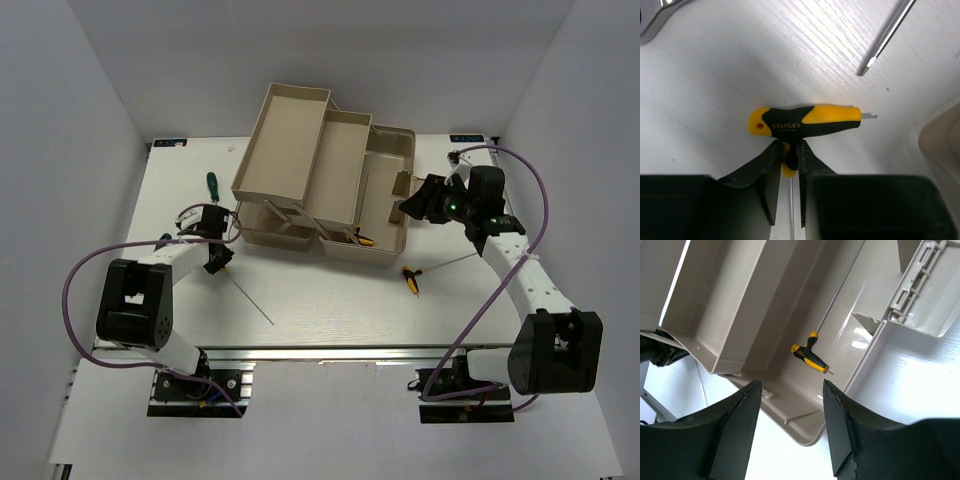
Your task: Sort the tools into containers
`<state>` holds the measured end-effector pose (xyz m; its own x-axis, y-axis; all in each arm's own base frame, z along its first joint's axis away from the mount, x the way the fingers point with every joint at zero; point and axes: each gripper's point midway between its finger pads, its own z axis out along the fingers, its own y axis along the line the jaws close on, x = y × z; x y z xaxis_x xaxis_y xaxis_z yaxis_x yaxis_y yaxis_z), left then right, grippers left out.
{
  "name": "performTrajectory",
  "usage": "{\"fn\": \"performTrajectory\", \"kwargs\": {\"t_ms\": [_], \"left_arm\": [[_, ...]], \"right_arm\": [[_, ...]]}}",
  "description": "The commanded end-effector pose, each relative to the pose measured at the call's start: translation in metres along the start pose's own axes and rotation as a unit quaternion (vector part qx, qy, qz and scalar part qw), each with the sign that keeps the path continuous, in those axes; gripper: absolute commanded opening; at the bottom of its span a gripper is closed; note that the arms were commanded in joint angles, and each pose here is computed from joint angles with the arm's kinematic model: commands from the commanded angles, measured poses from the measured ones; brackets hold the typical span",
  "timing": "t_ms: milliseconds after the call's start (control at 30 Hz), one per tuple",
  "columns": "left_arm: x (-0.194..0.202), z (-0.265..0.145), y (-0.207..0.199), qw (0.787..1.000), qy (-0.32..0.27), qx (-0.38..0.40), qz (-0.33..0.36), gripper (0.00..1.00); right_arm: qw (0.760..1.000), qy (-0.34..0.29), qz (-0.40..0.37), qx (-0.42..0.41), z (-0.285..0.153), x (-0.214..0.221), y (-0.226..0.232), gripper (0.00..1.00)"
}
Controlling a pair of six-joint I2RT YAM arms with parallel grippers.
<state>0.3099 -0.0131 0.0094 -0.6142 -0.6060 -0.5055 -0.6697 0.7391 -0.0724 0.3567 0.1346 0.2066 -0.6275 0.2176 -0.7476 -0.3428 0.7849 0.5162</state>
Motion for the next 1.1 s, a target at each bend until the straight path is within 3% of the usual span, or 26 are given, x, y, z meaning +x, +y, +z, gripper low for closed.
{"fn": "performTrajectory", "kwargs": {"t_ms": [0, 167, 233, 267, 300, 367, 633, 733, 767, 833, 867, 900, 933, 1067], "left_arm": [[0.067, 0.010, 0.058, 0.989, 0.106, -0.088, 0.051, 0.27], [0.068, 0.002, 0.046, 0.991, 0.118, -0.052, 0.045, 0.12], [0.061, -0.008, 0.037, 0.993, 0.112, -0.026, 0.040, 0.01], [0.058, -0.013, 0.031, 0.993, 0.110, -0.011, 0.037, 0.00], [0.055, -0.021, 0.023, 0.993, 0.112, 0.014, 0.037, 0.00], [0.043, -0.044, 0.008, 0.992, 0.097, 0.068, 0.031, 0.00], [0.033, -0.111, 0.022, 0.986, 0.069, 0.140, 0.054, 0.00], [0.023, -0.146, 0.014, 0.975, 0.033, 0.211, 0.055, 0.00], [0.015, -0.170, 0.007, 0.964, 0.006, 0.263, 0.050, 0.00], [-0.001, -0.201, -0.010, 0.940, -0.035, 0.336, 0.039, 0.00], [-0.004, -0.222, -0.019, 0.923, -0.042, 0.381, 0.037, 0.00], [-0.010, -0.241, -0.025, 0.908, -0.056, 0.415, 0.028, 0.00], [-0.020, -0.256, -0.036, 0.891, -0.070, 0.448, 0.023, 0.00], [-0.041, -0.319, -0.072, 0.826, -0.072, 0.558, 0.035, 0.00]], "right_arm": [[1.000, -0.015, -0.012, -0.009, -0.008, -0.005, 0.006, 0.58], [1.000, -0.015, -0.011, -0.008, -0.011, -0.002, 0.005, 0.58], [1.000, -0.016, -0.017, -0.009, -0.012, -0.003, 0.005, 0.58], [1.000, -0.016, -0.022, -0.009, -0.014, -0.003, 0.005, 0.59], [0.999, -0.016, -0.028, -0.010, -0.015, -0.003, 0.006, 0.76], [0.998, -0.015, -0.056, -0.012, -0.017, -0.003, 0.005, 0.89], [0.991, -0.010, -0.135, -0.012, -0.028, 0.005, 0.003, 0.89], [0.987, -0.004, -0.157, -0.025, -0.031, 0.009, 0.005, 0.89], [0.985, -0.005, -0.168, -0.027, -0.033, 0.008, 0.003, 0.87], [0.983, -0.006, -0.179, -0.036, -0.036, 0.009, 0.004, 0.62], [0.983, -0.007, -0.181, -0.036, -0.038, 0.009, 0.002, 0.43], [0.982, -0.009, -0.183, -0.034, -0.040, 0.009, 0.001, 0.05], [0.983, -0.008, -0.182, -0.026, -0.041, 0.011, -0.003, 0.00], [0.982, -0.001, -0.187, -0.010, -0.048, 0.019, -0.010, 0.00]]}}
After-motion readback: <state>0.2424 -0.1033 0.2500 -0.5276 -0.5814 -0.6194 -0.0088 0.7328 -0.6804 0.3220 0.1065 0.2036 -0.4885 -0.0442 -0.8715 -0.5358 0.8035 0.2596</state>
